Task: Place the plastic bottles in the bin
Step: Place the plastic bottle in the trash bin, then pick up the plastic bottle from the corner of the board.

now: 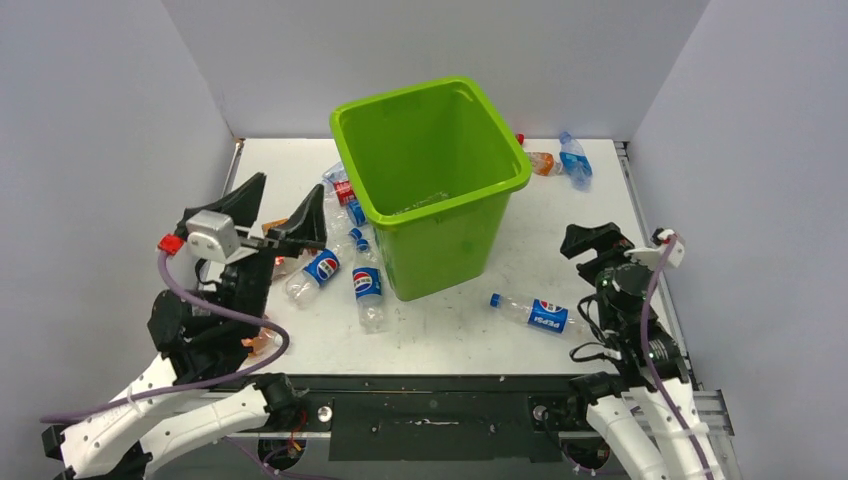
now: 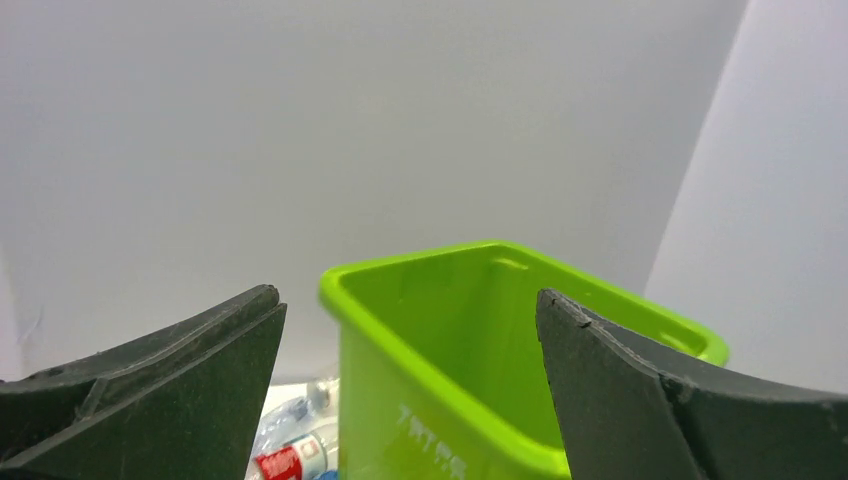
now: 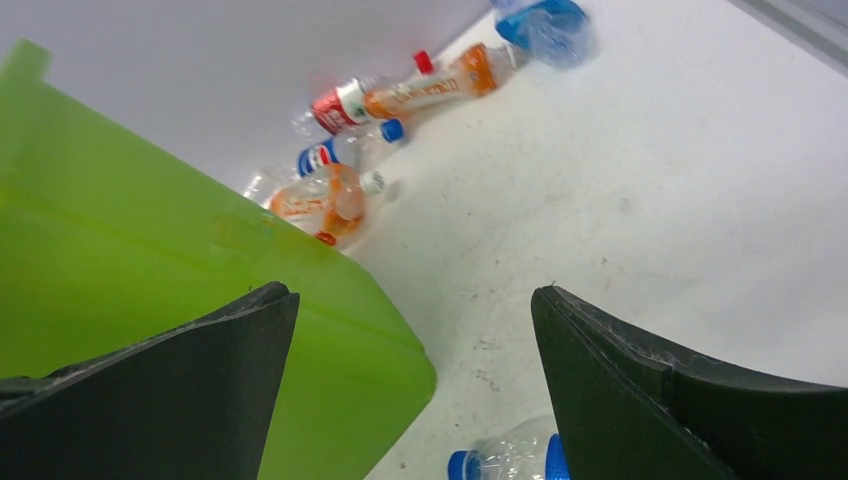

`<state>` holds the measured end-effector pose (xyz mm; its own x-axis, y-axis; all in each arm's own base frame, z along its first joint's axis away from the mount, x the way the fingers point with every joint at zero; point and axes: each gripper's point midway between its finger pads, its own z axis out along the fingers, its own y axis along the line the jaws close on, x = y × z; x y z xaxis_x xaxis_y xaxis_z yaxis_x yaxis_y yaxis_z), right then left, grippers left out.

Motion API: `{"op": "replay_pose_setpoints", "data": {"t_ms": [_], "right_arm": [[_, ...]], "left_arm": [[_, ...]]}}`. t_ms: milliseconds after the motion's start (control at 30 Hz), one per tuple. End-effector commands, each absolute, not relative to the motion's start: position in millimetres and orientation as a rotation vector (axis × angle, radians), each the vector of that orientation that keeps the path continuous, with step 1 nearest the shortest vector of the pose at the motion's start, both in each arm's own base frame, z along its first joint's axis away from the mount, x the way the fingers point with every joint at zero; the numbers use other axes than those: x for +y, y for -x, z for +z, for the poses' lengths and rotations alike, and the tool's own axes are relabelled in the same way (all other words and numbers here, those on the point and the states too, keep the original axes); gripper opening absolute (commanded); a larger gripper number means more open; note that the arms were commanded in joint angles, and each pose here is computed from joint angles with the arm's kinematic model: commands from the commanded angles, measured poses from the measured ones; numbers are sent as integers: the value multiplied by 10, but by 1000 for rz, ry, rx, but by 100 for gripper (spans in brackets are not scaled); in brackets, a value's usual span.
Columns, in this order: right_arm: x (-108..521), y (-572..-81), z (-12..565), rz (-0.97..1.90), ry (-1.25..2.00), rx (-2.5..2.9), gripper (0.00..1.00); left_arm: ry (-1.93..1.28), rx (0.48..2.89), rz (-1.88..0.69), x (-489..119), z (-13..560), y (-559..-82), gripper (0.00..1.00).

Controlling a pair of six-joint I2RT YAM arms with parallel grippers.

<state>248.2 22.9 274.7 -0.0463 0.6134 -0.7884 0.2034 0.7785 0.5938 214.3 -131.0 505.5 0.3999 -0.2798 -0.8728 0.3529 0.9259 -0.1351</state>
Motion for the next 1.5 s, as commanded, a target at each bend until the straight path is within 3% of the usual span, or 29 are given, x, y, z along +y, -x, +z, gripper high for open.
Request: {"op": "replay_pose_setpoints", "data": {"t_ms": [0, 433, 800, 1067, 1467], "right_arm": [[191, -2798, 2606, 348, -768, 1567, 90], [-330, -4419, 2148, 128, -929, 1650, 96], [-627, -5698, 1495, -7, -814, 1795, 98], [-785, -6133, 1458, -168, -691, 1824, 98], [-852, -6295, 928, -272, -494, 2002, 97]], "left_arm": [[31, 1113, -307, -1012, 4548, -2174, 96], [138, 1201, -285, -475, 3738, -1962, 96], [38, 1246, -318, -749, 3627, -2062, 96], [-1, 1265, -332, -854, 3595, -2102, 96], [-37, 1262, -334, -899, 3601, -2111, 96]]}}
